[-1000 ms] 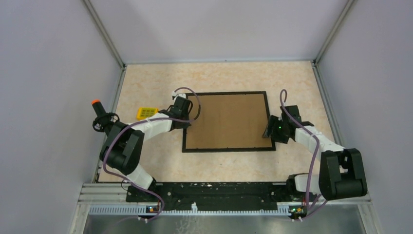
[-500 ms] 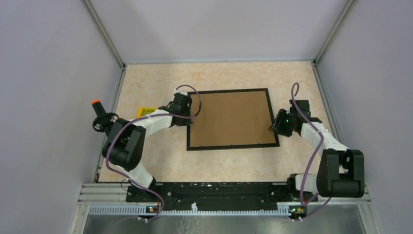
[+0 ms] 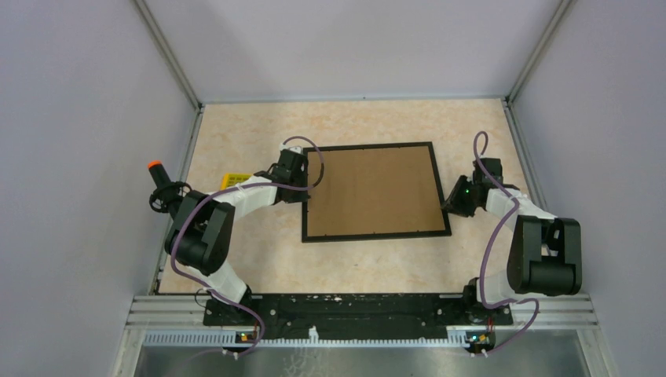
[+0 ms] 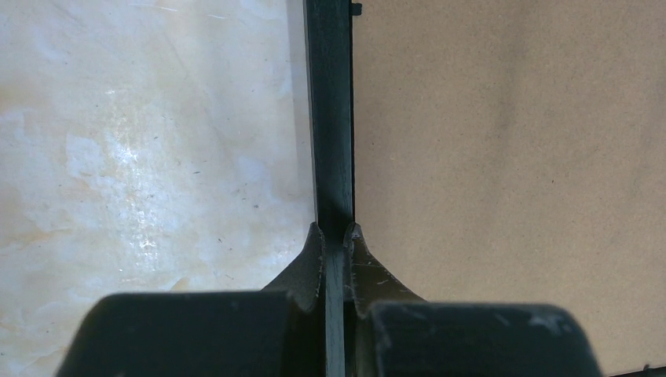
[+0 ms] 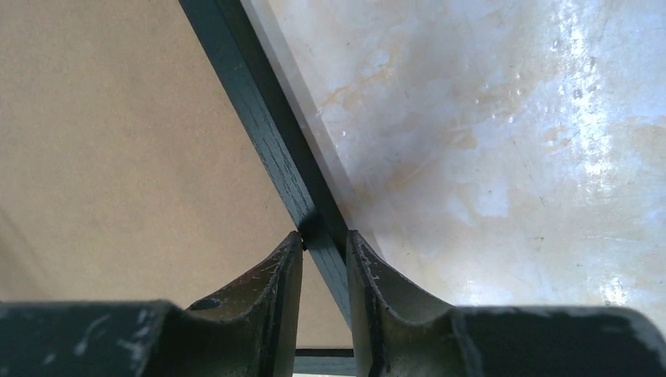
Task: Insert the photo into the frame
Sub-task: Install the photo frame at the center of the board.
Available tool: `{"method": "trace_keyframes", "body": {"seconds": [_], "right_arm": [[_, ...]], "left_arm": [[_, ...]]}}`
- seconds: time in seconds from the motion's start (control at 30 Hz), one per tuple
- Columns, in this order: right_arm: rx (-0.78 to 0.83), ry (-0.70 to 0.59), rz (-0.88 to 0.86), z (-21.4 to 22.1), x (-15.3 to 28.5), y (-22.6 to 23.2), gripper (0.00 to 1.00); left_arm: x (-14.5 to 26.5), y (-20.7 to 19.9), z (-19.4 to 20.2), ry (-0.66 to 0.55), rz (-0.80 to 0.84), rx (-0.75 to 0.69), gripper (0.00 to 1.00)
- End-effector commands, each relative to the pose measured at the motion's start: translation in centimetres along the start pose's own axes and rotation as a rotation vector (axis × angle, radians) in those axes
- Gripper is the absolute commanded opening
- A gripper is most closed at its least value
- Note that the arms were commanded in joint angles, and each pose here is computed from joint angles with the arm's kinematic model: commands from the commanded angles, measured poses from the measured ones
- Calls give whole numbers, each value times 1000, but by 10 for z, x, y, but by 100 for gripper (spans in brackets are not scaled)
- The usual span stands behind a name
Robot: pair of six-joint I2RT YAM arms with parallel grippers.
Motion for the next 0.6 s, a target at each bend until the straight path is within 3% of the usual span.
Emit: {"method": "trace_keyframes", "body": {"seconds": [0.0,0.57], "right_arm": [[31,-90,8,-26,6,2,27],[32,-9,-19,0,-6,-3,21]], "left_arm": [[-11,14,37,118,-27,7,0],[-12,13,37,121,-23,8,0]]}}
Point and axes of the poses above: each gripper's point midway between its finger pads, its own x axis back along the fingers, its own y axis along the line the jaws close on, z = x × y, the point moved 1 cm from there along x, back along the fingers, and after that the axes turned 7 degrees about x, right-handed, at the moved point
